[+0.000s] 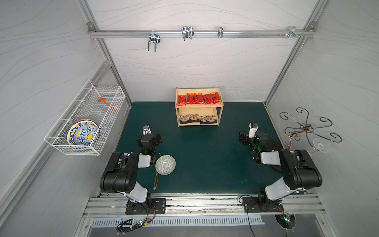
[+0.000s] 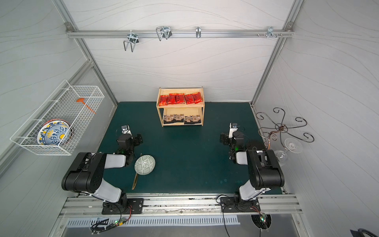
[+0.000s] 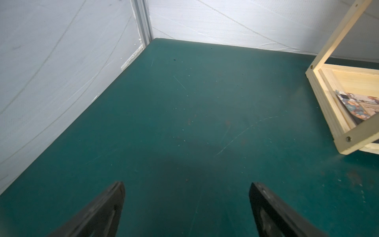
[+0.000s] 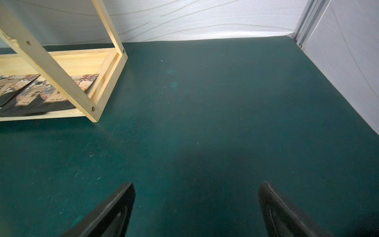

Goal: Place the tea bags on the shelf by color
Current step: Reset both arms

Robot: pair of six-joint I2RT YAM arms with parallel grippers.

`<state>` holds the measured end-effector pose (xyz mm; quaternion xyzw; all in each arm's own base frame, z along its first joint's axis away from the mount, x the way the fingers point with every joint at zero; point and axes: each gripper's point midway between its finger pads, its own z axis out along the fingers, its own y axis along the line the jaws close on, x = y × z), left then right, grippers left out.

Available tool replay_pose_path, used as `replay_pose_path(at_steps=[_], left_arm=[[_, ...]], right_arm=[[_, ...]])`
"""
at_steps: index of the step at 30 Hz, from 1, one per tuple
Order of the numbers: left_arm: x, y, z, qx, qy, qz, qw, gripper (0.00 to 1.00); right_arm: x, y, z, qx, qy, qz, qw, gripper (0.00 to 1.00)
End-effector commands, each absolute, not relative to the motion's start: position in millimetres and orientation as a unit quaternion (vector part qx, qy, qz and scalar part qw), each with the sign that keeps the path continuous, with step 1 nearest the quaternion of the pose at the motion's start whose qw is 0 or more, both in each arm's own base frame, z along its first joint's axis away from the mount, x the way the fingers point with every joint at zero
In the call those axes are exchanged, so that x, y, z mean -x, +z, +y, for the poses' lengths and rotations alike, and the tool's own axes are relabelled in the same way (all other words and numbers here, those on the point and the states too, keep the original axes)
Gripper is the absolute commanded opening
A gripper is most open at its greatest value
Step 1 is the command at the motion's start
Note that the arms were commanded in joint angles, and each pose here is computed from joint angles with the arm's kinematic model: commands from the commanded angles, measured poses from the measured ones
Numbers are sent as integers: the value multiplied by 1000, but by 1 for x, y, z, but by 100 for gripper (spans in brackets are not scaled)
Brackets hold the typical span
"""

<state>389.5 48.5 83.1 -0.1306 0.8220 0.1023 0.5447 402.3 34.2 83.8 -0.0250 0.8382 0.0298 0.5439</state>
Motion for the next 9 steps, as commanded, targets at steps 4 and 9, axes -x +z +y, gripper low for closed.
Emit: replay_pose_path(at_steps=[4, 9], left_arm=[[-394, 94, 52, 143, 106, 806, 565, 99], [-393, 94, 52, 144, 106, 805, 566, 99]], right_arm=[[-408, 74, 49, 63, 61, 850, 519, 99], [-401, 80, 48, 64, 63, 841, 534, 99]])
